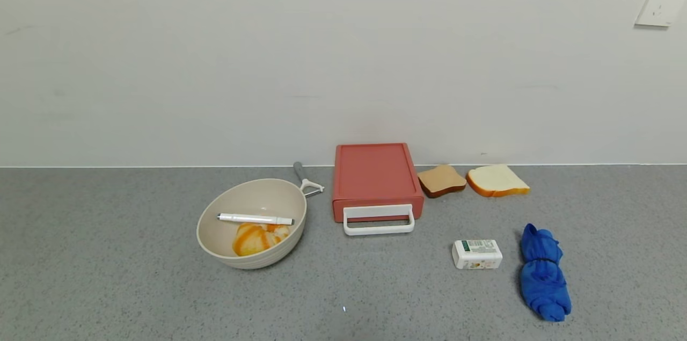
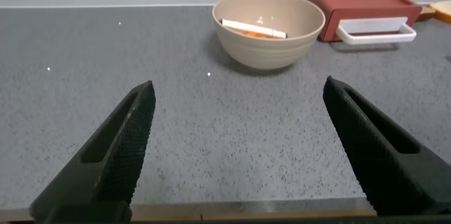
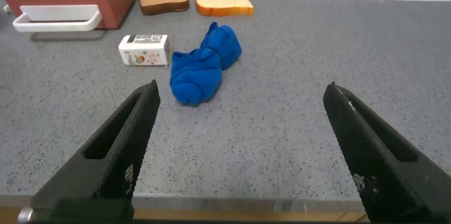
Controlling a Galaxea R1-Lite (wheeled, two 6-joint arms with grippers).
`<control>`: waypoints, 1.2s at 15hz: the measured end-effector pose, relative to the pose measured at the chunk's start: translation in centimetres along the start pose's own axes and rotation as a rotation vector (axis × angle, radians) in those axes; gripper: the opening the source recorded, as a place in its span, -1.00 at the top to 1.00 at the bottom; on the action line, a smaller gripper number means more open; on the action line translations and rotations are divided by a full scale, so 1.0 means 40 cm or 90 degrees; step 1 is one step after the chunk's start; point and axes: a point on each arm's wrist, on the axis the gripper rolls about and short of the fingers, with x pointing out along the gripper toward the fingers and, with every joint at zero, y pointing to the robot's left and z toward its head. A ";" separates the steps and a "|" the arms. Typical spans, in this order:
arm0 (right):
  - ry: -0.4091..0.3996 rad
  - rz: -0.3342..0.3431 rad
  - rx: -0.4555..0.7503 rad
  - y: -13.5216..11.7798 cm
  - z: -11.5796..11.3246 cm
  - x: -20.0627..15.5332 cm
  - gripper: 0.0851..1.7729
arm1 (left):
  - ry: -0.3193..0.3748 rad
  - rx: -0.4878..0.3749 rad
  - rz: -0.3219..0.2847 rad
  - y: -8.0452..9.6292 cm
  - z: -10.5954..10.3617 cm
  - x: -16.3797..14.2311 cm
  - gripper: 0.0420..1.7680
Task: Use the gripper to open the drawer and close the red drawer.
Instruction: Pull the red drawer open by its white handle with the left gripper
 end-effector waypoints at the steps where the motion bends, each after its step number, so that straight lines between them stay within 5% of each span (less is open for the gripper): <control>1: 0.000 0.000 0.000 0.000 0.000 0.000 -0.93 | -0.006 0.000 0.000 -0.001 0.023 -0.005 -0.94; 5: 0.000 0.000 0.000 0.000 0.000 0.000 -0.93 | 0.010 0.005 -0.004 -0.006 0.167 -0.005 -0.94; 10: 0.000 0.000 0.000 0.000 0.000 0.000 -0.93 | 0.108 0.035 -0.034 -0.015 0.375 0.079 -0.94; 14: 0.000 0.000 0.000 0.000 0.000 0.000 -0.93 | 0.239 0.051 -0.075 -0.034 0.485 0.220 -0.94; 18: 0.000 0.000 0.000 0.000 0.000 0.000 -0.93 | 0.350 0.051 -0.093 -0.074 0.542 0.407 -0.94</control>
